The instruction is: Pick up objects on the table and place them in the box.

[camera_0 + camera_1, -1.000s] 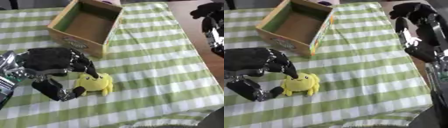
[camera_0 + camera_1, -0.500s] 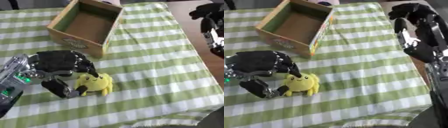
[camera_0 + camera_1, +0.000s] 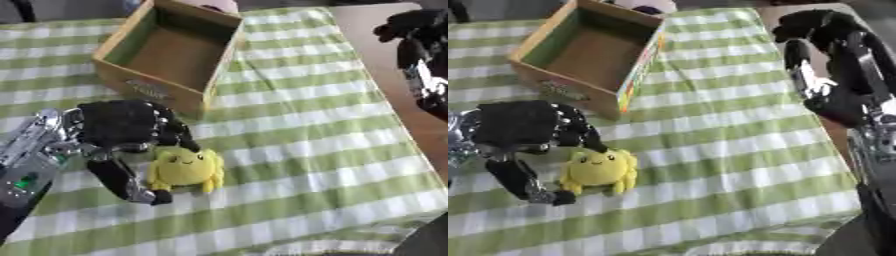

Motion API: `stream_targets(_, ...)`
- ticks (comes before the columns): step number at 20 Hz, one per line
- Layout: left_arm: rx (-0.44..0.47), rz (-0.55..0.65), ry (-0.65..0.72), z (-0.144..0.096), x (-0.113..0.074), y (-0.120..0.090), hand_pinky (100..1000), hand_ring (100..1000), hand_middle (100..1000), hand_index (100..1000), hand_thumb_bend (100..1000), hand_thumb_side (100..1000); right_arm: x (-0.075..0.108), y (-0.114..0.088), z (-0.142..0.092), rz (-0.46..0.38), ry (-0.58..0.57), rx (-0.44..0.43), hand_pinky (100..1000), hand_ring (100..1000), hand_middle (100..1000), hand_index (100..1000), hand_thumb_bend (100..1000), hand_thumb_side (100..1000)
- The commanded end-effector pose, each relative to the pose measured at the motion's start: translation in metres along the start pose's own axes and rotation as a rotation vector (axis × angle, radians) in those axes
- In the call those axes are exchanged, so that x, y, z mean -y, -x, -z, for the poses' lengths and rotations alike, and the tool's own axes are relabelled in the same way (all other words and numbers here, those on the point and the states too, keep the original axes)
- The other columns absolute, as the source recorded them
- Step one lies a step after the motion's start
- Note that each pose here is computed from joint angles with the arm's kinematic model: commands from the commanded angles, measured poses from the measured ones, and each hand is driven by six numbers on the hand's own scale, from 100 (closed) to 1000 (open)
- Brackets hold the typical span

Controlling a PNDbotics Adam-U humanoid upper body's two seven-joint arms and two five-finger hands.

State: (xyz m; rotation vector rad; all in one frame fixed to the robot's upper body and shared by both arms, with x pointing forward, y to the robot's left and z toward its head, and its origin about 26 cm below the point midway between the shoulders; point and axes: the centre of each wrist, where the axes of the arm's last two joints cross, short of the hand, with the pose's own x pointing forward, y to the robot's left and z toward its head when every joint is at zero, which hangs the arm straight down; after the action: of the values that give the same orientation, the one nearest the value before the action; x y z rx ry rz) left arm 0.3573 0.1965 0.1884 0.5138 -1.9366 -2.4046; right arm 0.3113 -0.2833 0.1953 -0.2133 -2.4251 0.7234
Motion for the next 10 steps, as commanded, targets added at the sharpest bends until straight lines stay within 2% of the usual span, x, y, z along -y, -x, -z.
stream_targets(1,-0.015,0.069,-0.015,-0.001,-0.009,0.007,720,667,704,875,595,820,0.006,-0.005,0.003,-0.016,-0.008,0.023,772,725,564,759,100,525)
stream_targets(4,-0.032,0.092,-0.008,0.003,-0.006,0.011,717,668,707,874,580,768,0.006,-0.005,0.003,-0.014,-0.009,0.022,773,724,564,759,100,525)
stream_targets(7,-0.046,0.099,0.007,0.007,0.0,0.016,706,665,707,874,522,691,0.005,-0.005,0.003,-0.012,-0.01,0.022,773,724,563,758,100,525)
stream_targets(10,-0.062,0.088,0.024,0.012,0.009,0.02,694,654,698,876,478,673,0.005,-0.005,0.003,-0.01,-0.01,0.021,773,723,563,758,100,525)
